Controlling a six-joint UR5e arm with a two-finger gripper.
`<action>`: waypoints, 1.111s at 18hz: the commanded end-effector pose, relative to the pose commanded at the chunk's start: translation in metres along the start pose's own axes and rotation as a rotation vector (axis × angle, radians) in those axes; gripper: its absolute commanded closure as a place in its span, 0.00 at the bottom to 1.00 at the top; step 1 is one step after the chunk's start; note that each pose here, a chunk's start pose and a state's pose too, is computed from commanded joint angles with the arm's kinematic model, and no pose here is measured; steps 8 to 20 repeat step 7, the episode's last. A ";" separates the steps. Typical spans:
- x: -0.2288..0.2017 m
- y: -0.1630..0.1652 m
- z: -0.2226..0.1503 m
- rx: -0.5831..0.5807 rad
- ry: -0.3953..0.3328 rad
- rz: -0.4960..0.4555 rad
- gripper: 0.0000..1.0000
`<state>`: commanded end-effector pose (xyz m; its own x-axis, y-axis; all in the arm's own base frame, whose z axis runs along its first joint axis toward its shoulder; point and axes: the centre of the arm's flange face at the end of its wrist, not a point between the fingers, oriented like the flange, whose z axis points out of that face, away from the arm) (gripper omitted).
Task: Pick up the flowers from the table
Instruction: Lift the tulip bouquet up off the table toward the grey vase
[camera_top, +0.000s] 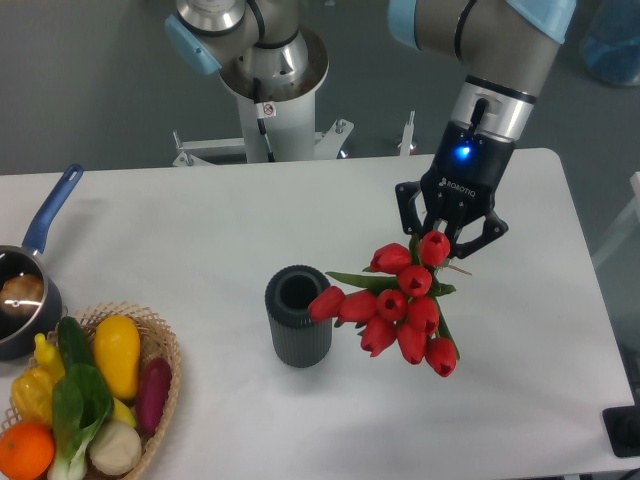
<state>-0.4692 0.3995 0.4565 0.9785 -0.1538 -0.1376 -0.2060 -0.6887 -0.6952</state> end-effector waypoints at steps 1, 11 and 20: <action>0.000 0.000 0.000 0.000 0.000 0.000 0.77; 0.000 -0.001 -0.001 0.001 -0.002 0.002 0.77; 0.000 -0.001 -0.001 0.001 -0.002 0.002 0.77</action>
